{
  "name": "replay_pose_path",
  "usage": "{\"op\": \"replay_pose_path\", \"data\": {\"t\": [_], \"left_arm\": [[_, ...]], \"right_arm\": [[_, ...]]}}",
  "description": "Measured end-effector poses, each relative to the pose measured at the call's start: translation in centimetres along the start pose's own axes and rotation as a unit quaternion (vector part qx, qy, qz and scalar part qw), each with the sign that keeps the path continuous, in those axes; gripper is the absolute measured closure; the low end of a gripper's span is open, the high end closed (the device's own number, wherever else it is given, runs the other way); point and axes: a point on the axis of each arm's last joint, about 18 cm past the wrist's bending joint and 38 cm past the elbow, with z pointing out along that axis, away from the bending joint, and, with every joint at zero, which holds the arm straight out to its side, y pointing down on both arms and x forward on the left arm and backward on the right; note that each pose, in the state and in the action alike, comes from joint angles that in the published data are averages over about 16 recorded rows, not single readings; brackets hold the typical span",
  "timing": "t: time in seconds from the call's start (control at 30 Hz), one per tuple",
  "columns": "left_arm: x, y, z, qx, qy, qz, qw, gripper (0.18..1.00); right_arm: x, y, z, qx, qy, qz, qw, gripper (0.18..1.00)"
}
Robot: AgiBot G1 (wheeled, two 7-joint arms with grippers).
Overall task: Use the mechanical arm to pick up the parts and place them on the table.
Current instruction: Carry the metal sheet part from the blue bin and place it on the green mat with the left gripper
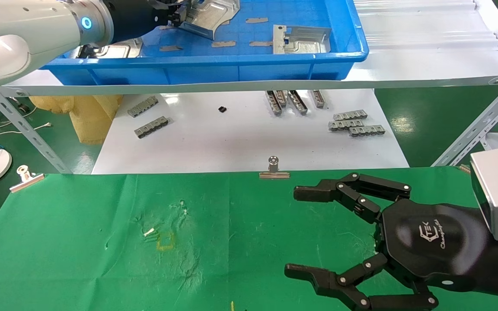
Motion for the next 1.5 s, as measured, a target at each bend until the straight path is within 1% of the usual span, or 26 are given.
{"op": "replay_pose_path", "data": {"t": [0.1, 0.23, 0.4, 0.6, 0.8, 0.9, 1.0, 1.23, 1.37, 1.5], "left_arm": [[0.1, -0.9, -0.1, 0.011, 0.002, 0.001, 0.9999, 0.859], [0.2, -2.6, -0.3, 0.03, 0.007, 0.004, 0.9995, 0.886], [0.3, -4.7, -0.9, 0.053, 0.024, 0.016, 0.9982, 0.902], [0.4, -5.9, -2.1, 0.069, 0.06, 0.043, 0.9949, 0.905], [0.5, -5.6, -4.2, 0.083, 0.119, 0.073, 0.9868, 0.905], [0.5, -5.0, -5.6, 0.092, 0.154, 0.088, 0.9798, 0.905], [0.6, -4.4, -7.2, 0.104, 0.191, 0.104, 0.9705, 0.905], [0.8, -2.6, -11.5, 0.129, 0.274, 0.151, 0.9411, 0.905], [0.7, -1.2, -13.6, 0.132, 0.304, 0.185, 0.925, 0.906], [0.3, 0.5, -15.4, 0.127, 0.324, 0.218, 0.9118, 0.906]], "right_arm": [[0.0, 0.0, 0.0, 0.0, 0.0, 0.0, 1.0, 0.381], [0.0, 0.0, 0.0, 0.0, 0.0, 0.0, 1.0, 0.302], [0.0, 0.0, 0.0, 0.0, 0.0, 0.0, 1.0, 0.236], [0.0, 0.0, 0.0, 0.0, 0.0, 0.0, 1.0, 0.196], [0.0, 0.0, 0.0, 0.0, 0.0, 0.0, 1.0, 0.18], [0.0, 0.0, 0.0, 0.0, 0.0, 0.0, 1.0, 0.18], [0.0, 0.0, 0.0, 0.0, 0.0, 0.0, 1.0, 0.179], [0.0, 0.0, 0.0, 0.0, 0.0, 0.0, 1.0, 0.179], [0.0, 0.0, 0.0, 0.0, 0.0, 0.0, 1.0, 0.179], [0.0, 0.0, 0.0, 0.0, 0.0, 0.0, 1.0, 0.179]]}}
